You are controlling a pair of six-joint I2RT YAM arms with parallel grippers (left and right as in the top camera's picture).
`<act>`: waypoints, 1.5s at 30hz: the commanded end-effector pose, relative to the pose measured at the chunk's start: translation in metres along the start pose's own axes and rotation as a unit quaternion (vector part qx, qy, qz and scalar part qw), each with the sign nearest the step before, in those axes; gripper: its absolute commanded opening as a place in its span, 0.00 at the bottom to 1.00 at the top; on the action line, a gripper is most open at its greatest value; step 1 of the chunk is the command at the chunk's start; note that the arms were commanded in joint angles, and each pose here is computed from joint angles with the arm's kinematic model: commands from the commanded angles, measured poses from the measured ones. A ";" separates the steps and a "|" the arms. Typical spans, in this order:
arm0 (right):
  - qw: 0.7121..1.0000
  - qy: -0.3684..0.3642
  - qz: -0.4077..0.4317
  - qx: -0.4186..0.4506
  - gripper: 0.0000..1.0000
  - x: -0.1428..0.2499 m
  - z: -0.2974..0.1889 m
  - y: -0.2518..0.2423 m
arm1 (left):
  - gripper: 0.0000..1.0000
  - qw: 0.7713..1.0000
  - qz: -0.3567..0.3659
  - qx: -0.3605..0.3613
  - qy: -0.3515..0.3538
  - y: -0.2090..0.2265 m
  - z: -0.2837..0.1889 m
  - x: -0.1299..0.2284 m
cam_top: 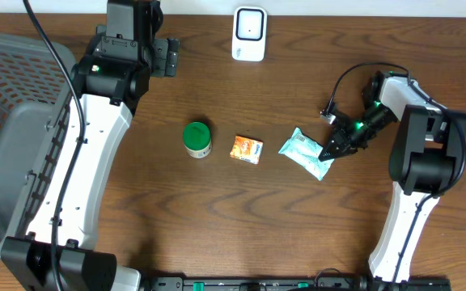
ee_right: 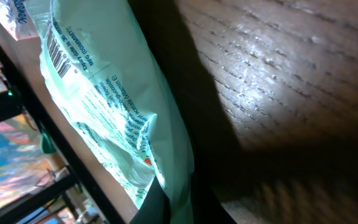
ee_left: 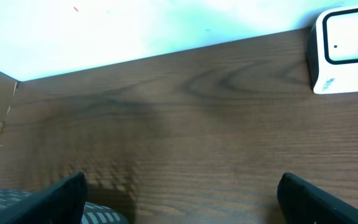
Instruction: Scan the item barcode
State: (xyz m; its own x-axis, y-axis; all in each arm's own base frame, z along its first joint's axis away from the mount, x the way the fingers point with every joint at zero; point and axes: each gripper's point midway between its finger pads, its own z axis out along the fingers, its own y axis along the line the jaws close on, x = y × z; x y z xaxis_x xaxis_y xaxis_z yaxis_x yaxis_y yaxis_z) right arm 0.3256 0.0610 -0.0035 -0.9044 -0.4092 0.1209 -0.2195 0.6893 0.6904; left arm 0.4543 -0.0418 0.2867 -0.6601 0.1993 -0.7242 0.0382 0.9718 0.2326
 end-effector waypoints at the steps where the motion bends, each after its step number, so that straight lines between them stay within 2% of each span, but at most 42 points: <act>1: 1.000 0.008 0.004 0.013 0.02 -0.012 0.003 -0.007 | 0.98 1.000 0.001 -0.004 -0.006 0.004 -0.005 -0.002; 3: 0.999 -0.015 -0.007 0.030 0.02 -0.025 -0.022 0.008 | 0.98 1.000 0.001 -0.004 -0.006 0.004 -0.005 -0.002; 6: 0.992 -0.040 -0.013 0.120 0.02 -0.038 -0.061 0.016 | 0.98 1.000 0.001 -0.004 -0.006 0.004 -0.005 -0.002; 10: 0.968 -0.080 -0.050 0.234 0.02 -0.050 -0.109 0.051 | 0.98 1.000 0.001 -0.004 -0.006 0.004 -0.005 -0.002; 13: 0.939 -0.113 -0.077 0.315 0.02 -0.058 -0.133 0.080 | 0.98 1.000 0.001 -0.004 -0.006 0.004 -0.005 -0.002; 16: 0.892 -0.127 -0.086 0.426 0.02 -0.061 -0.153 0.100 | 0.98 1.000 0.001 -0.004 -0.006 0.004 -0.005 -0.002; 20: 0.808 -0.138 -0.089 0.567 0.02 -0.071 -0.176 0.118 | 0.98 1.000 0.001 -0.004 -0.006 0.004 -0.005 -0.002; 21: 0.779 -0.144 -0.088 0.604 0.01 -0.076 -0.183 0.123 | 0.98 1.000 0.001 -0.004 -0.006 0.004 -0.005 -0.002; 27: 0.647 -0.211 -0.043 0.732 0.01 -0.094 -0.228 0.140 | 0.98 1.000 0.001 -0.004 -0.006 0.004 -0.005 -0.002; 29: 0.623 -0.231 -0.032 0.747 0.02 -0.099 -0.237 0.142 | 0.98 1.000 0.001 -0.004 -0.006 0.004 -0.005 -0.002; 37: 0.584 -0.258 -0.068 0.767 0.02 -0.131 -0.252 0.142 | 0.98 1.000 0.001 -0.004 -0.006 0.004 -0.005 -0.002; 41: 0.534 -0.248 -0.128 0.798 0.02 -0.159 -0.254 0.133 | 0.98 1.000 0.001 -0.004 -0.006 0.004 -0.005 -0.002; 43: 0.499 -0.240 -0.160 0.817 0.02 -0.170 -0.253 0.132 | 0.98 1.000 0.001 -0.004 -0.006 0.004 -0.005 -0.002; 44: 0.477 -0.233 -0.177 0.829 0.02 -0.174 -0.254 0.132 | 0.98 1.000 0.001 -0.004 -0.006 0.004 -0.005 -0.002; 45: 0.436 -0.226 -0.200 0.848 0.02 -0.177 -0.256 0.134 | 0.98 1.000 0.001 -0.004 -0.006 0.004 -0.005 -0.002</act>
State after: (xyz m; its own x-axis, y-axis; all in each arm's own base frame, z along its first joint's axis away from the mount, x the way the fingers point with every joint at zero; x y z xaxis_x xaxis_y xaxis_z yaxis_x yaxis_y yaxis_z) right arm 0.5498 0.0787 0.2609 -0.5646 -0.6682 -0.4845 0.1143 0.5181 -0.8477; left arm 0.4543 -0.0418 0.2867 -0.6601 0.1993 -0.7243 0.0385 0.9719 0.2324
